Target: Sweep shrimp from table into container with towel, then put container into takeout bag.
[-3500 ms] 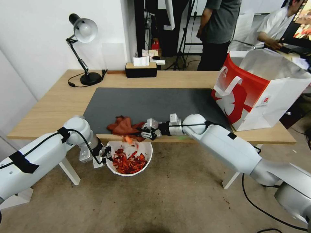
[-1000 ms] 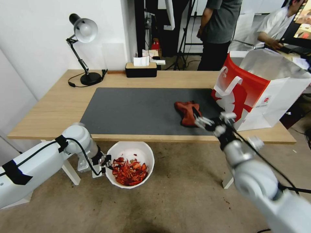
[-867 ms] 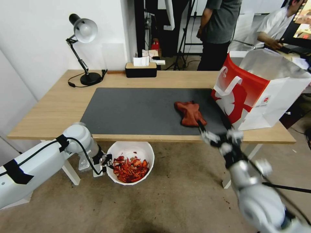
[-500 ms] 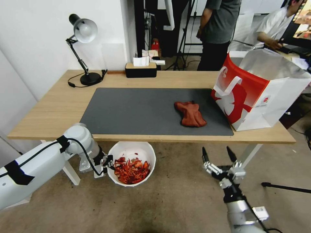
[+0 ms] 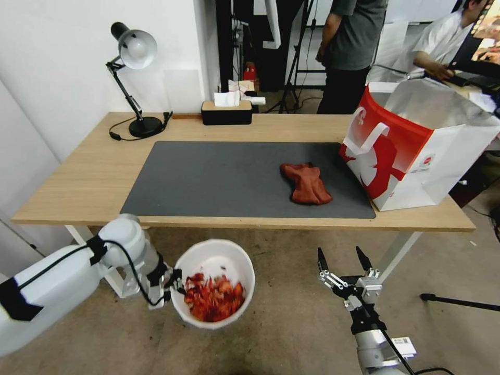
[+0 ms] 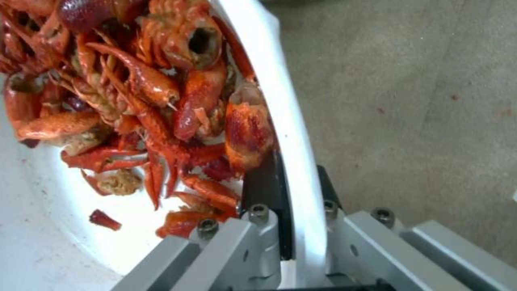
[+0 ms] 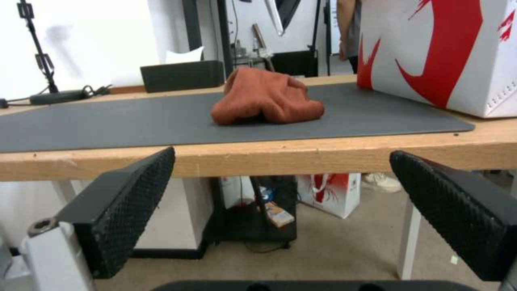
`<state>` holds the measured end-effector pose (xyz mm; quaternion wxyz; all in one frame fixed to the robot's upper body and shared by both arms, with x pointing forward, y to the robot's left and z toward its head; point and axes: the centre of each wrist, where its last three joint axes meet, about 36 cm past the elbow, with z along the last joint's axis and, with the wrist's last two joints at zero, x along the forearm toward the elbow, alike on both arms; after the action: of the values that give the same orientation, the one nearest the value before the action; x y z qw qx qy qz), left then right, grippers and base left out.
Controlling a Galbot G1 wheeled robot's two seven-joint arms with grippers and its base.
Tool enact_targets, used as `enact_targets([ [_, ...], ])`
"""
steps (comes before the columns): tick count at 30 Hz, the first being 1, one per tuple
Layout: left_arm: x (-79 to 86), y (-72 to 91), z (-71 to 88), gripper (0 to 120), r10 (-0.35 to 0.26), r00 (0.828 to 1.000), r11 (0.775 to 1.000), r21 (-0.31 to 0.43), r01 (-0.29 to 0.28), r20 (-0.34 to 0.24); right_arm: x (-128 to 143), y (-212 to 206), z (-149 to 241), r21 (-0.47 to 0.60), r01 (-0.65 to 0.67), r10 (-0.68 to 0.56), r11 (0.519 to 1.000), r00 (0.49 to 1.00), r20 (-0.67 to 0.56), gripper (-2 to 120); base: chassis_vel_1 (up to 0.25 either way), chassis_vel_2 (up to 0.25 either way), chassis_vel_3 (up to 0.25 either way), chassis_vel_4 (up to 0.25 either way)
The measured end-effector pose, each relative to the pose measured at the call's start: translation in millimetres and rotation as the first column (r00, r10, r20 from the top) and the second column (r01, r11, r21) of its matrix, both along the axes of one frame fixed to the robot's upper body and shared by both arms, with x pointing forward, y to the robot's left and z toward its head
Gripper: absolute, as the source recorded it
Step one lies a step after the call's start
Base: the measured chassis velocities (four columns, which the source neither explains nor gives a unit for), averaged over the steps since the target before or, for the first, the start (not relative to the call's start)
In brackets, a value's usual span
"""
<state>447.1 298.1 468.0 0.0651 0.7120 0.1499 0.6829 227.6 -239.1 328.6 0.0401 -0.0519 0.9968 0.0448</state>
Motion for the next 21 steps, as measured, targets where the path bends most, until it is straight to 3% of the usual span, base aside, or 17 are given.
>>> enact_targets([
  [1,0.0,0.0,0.0,0,0.000,1.000,1.000,0.000,0.000,0.000,0.0,0.0,0.0,0.000,0.000,0.000,1.000,1.000,0.000,100,0.000,0.000,0.000,0.000],
  [4,-11.8,6.1,35.8,0,-0.015,0.999,1.000,-0.015,0.016,0.037,0.0,1.0,-0.1,-0.003,-0.002,0.002,1.000,1.000,0.000,100,0.000,0.000,0.000,0.000],
  [5,-11.8,6.1,35.8,0,-0.015,0.999,1.000,-0.015,0.016,0.037,0.0,1.0,-0.1,-0.003,-0.002,0.002,1.000,1.000,0.000,100,0.000,0.000,0.000,0.000],
  [7,-16.4,10.6,59.5,0,-0.012,0.998,1.000,-0.022,0.013,0.062,-0.1,1.7,-0.1,-0.002,-0.001,0.001,1.000,1.000,0.001,100,0.000,0.000,0.000,0.000],
  [8,-16.4,10.6,59.5,0,-0.012,0.998,1.000,-0.022,0.013,0.062,-0.1,1.7,-0.1,-0.002,-0.001,0.001,1.000,1.000,0.001,100,0.000,0.000,0.000,0.000],
  [10,-16.7,14.7,88.4,0,0.016,0.995,0.998,-0.055,-0.011,0.095,0.2,2.3,0.7,0.000,-0.001,0.001,1.000,1.000,0.003,100,0.000,0.000,0.000,0.000],
  [12,-16.1,15.1,97.8,0,0.023,0.994,0.998,-0.065,-0.016,0.111,0.2,2.3,1.2,0.000,-0.001,0.001,1.000,1.000,0.004,100,0.000,0.000,0.000,0.000],
  [13,-14.9,16.6,125.3,0,0.044,0.986,0.996,-0.086,-0.031,0.158,0.5,2.6,2.3,0.001,-0.002,0.002,1.000,1.000,0.007,100,0.000,0.000,0.000,0.000],
  [14,-14.9,16.6,125.3,0,0.044,0.986,0.996,-0.086,-0.031,0.158,0.5,2.6,2.3,0.001,-0.002,0.002,1.000,1.000,0.007,100,0.000,0.000,0.000,0.000],
  [16,-17.6,24.2,150.9,0,0.083,0.978,0.993,-0.094,-0.066,0.193,3.9,3.9,3.6,-0.003,-0.018,0.018,1.000,1.000,0.009,100,0.000,0.000,0.000,0.000],
  [21,-10.7,36.7,168.7,0,0.145,0.965,0.986,-0.112,-0.123,0.219,7.0,5.0,6.6,-0.004,-0.031,0.031,1.000,0.999,0.012,100,0.000,0.000,0.000,0.000],
])
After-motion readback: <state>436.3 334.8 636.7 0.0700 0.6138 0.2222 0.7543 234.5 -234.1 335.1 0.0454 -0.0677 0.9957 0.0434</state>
